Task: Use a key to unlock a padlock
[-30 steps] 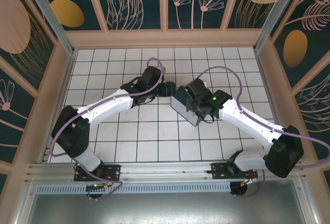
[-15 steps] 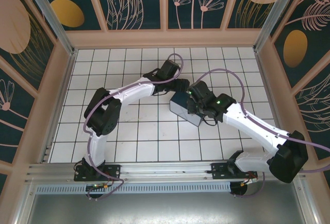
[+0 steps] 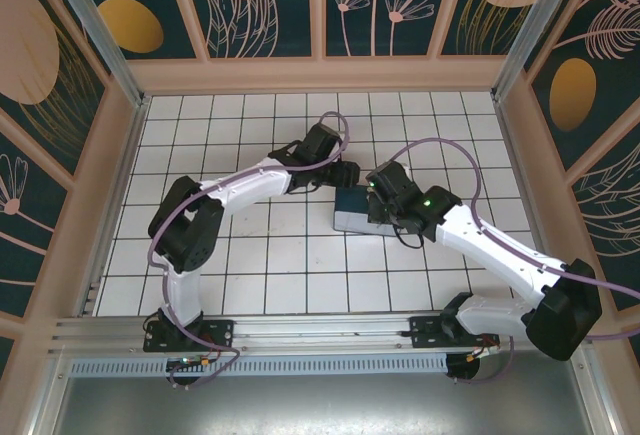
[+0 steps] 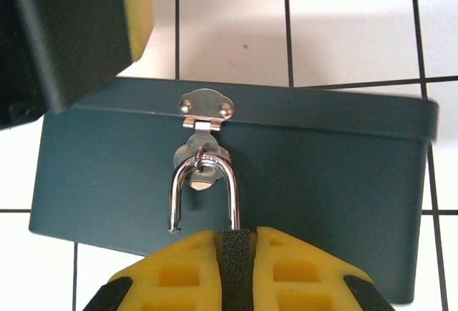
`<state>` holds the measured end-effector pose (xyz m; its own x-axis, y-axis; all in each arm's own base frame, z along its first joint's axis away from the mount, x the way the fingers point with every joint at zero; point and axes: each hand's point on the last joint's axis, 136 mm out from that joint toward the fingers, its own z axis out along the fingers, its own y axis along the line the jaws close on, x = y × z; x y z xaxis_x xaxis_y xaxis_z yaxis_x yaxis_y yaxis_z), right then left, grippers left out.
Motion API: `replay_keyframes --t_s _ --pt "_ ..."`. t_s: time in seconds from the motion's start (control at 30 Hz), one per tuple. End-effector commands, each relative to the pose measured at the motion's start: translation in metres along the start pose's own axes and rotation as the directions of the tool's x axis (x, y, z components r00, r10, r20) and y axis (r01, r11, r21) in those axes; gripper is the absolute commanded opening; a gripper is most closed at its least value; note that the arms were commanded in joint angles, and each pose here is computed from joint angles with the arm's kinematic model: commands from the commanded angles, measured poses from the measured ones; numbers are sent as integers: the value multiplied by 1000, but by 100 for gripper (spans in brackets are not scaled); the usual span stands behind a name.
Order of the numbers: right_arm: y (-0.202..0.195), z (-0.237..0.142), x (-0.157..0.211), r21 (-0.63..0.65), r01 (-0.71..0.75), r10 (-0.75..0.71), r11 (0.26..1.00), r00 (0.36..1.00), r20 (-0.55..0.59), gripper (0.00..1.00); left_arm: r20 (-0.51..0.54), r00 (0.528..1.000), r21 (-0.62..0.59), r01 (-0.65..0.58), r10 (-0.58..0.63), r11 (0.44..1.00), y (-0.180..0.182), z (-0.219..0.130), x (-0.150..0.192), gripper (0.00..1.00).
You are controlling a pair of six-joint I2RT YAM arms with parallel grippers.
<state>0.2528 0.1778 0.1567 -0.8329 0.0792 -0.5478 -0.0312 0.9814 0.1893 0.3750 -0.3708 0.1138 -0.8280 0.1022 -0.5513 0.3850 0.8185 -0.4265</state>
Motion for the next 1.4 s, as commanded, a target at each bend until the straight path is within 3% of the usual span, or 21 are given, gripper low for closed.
replay_keyframes --t_s 0.0,0.47,0.73,1.1,1.37 --pt "-24 6 -8 109 -77 71 991 996 57 0 -49 998 -61 38 -41 997 18 -4 23 56" --pt "-22 31 -45 86 -102 88 991 984 155 0 -31 991 103 132 -129 986 -6 -26 33 54" --pt "-24 35 -58 -2 -110 108 994 973 202 0 79 993 121 82 -92 989 -21 -50 -4 61" --pt "-24 39 -58 -77 -115 128 990 973 194 0 7 1000 156 11 -12 988 -39 -12 13 65" --pt "-42 49 -67 -53 -217 223 975 952 211 0 -48 999 180 11 -2 984 -47 7 34 51"
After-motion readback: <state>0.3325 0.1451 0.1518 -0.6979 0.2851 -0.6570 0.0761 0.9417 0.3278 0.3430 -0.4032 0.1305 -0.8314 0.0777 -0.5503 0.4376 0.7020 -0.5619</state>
